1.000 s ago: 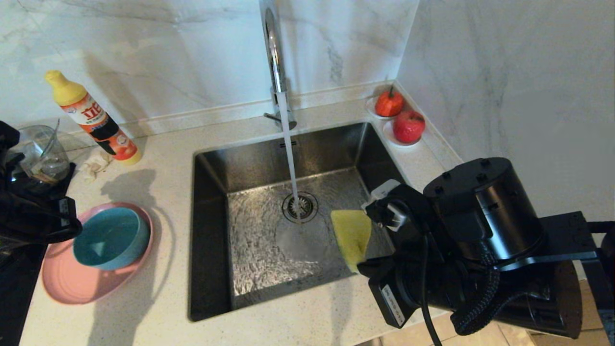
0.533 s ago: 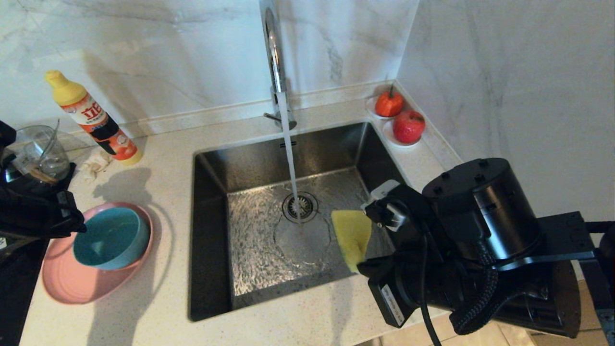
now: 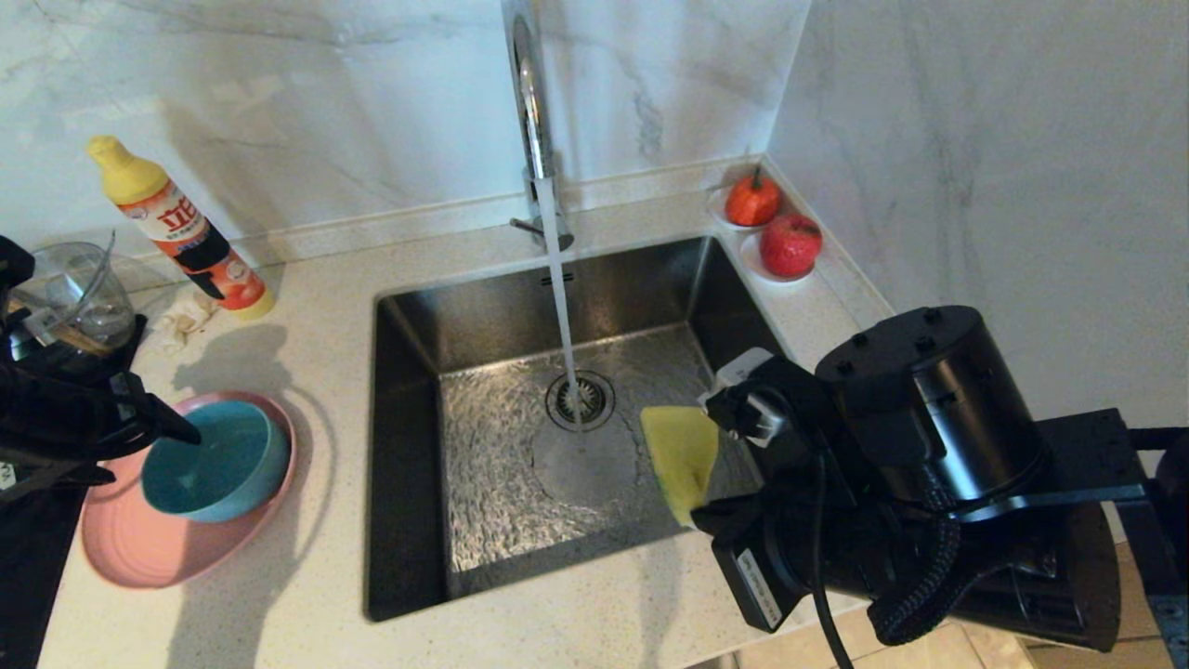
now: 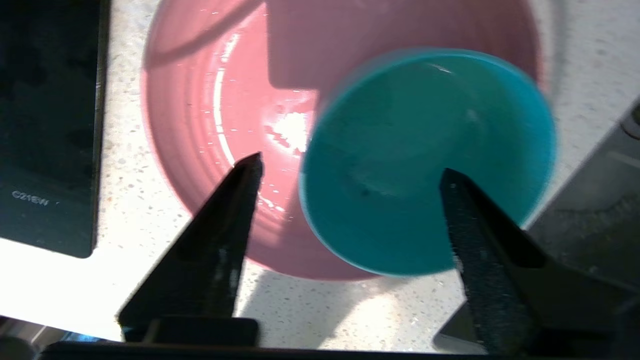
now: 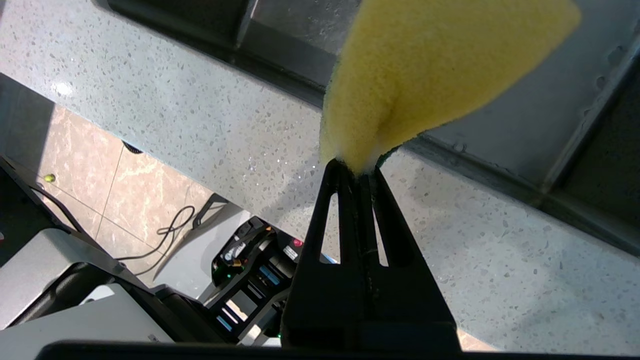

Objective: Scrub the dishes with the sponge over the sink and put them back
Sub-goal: Pick up a bowl and the sponge

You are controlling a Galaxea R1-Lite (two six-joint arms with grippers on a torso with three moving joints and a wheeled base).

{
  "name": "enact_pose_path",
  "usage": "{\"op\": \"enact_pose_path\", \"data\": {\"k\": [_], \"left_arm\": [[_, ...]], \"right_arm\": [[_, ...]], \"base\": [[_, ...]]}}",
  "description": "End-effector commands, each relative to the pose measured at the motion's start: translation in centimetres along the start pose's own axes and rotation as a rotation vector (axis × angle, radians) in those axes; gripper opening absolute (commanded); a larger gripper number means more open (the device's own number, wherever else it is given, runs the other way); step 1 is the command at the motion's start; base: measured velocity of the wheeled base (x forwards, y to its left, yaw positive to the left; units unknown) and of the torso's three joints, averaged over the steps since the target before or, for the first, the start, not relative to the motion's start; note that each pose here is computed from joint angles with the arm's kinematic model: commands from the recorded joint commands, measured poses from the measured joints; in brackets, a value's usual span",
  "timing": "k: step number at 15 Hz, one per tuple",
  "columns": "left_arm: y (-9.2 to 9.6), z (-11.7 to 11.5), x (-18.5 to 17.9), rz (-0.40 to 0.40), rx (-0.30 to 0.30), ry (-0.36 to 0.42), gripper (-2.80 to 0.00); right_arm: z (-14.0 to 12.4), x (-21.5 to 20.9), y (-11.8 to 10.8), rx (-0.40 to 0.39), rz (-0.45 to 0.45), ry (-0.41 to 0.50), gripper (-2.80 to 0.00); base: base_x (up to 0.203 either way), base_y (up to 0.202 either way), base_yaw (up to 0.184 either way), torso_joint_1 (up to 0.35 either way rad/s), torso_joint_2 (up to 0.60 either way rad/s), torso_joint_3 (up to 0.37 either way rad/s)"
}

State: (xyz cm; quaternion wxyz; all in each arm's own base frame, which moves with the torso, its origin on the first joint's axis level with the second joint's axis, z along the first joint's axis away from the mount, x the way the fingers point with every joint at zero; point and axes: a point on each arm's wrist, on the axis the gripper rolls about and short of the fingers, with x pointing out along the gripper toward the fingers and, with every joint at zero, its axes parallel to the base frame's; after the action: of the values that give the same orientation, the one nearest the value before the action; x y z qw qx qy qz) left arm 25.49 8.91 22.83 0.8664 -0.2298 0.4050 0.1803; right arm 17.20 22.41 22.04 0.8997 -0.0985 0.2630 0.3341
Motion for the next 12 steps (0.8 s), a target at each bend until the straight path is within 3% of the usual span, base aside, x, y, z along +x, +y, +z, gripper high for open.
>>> {"op": "enact_pose_path", "data": {"k": [1,12], "left_arm": [[0.5,0.2,0.5,0.014,-0.014,0.013,0.0],[1.0,0.0,5.0,0.042,-0.033,0.131,0.0]], "right_arm": [[0.0,0.2,0.0,-0.001,-0.002,0.005,-2.8],[0.3,0.6,-0.3,-0.002,-0.012,0.001,-2.8]], "base": [[0.0,0.0,0.0,0.0,0.0,0.0],[0.0,0.0,0.0,0.0,0.0,0.0]]}}
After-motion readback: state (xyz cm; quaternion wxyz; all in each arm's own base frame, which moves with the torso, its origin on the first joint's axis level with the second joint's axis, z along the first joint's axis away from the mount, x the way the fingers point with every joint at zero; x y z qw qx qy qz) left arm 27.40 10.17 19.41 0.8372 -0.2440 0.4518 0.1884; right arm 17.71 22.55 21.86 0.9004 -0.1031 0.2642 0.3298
